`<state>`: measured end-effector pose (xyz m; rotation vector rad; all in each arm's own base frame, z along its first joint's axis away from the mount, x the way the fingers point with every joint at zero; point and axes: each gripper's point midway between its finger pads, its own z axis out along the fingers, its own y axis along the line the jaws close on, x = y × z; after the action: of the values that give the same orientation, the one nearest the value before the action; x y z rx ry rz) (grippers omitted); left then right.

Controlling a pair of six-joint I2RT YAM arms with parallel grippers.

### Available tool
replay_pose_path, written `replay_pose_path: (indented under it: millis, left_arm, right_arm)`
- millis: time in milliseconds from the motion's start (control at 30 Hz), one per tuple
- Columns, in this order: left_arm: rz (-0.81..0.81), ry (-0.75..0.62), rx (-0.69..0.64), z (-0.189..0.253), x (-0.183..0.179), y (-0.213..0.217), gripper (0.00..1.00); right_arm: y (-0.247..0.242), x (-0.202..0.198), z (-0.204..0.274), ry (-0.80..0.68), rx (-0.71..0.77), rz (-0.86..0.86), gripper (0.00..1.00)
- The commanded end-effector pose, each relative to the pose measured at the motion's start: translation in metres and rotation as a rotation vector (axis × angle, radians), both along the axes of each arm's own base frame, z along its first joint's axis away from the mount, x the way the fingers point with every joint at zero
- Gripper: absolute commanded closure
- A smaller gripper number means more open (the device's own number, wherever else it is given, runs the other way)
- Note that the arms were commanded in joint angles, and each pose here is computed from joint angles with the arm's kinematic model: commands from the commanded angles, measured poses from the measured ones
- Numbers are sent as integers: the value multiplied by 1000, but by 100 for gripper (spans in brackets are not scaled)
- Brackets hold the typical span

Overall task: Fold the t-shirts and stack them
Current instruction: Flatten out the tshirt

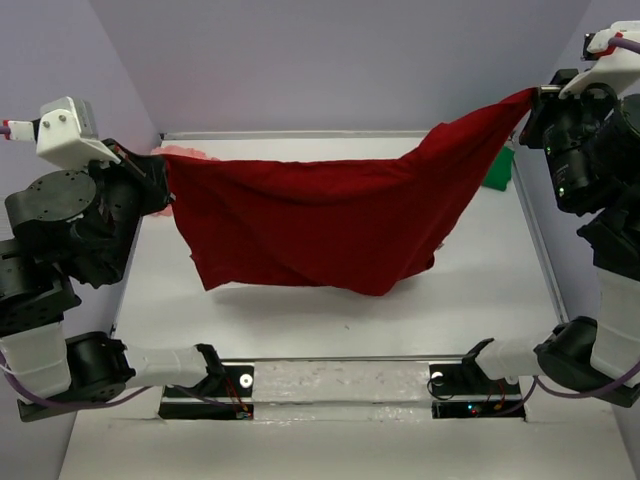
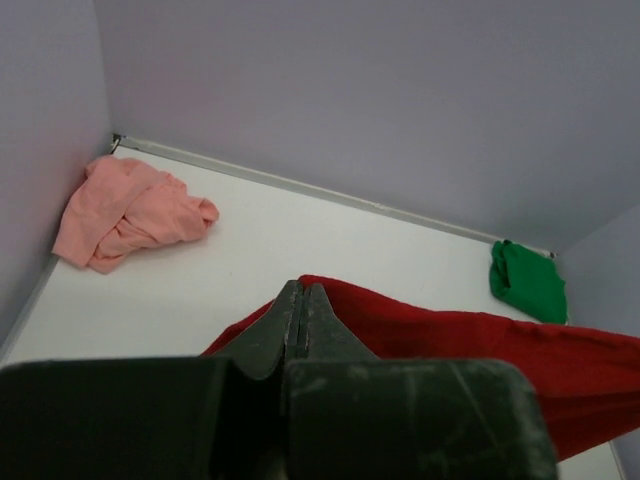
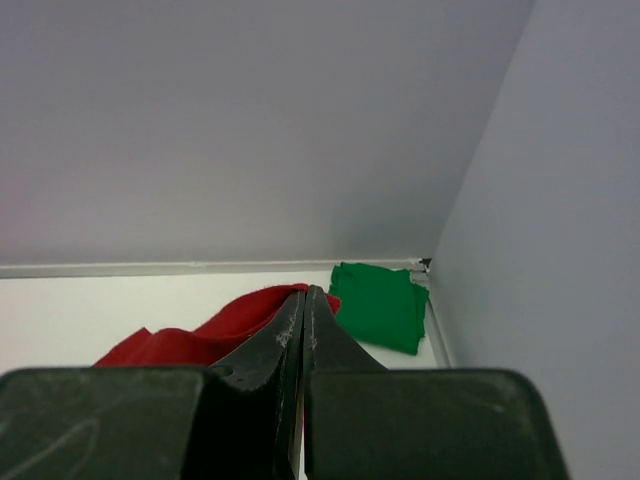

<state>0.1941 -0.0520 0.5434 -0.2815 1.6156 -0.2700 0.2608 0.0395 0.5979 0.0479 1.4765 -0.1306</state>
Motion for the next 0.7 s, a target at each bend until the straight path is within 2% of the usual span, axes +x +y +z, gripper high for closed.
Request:
replay_pose_path:
  millis: [0,133,367,467,667]
  left_arm:
    - [69,-4,36,-7,6,6,100]
    - [55,-16,32,-9,8,0,100]
    - [76,-43,51,9,12,-1,100]
    - [36,-36,14,9,10,-7,100]
    - [69,-62,-43,3,-6,27,100]
  right_arm:
    - [-41,-45,40,-155,68,-58,100]
    - [-55,-63,50,-204,92,-55,100]
    - [-43,-48,60,-218,27,-69,100]
    - [-40,-58,63,-233,86,3,100]
    - [-57,-81,60,-254,99,21,100]
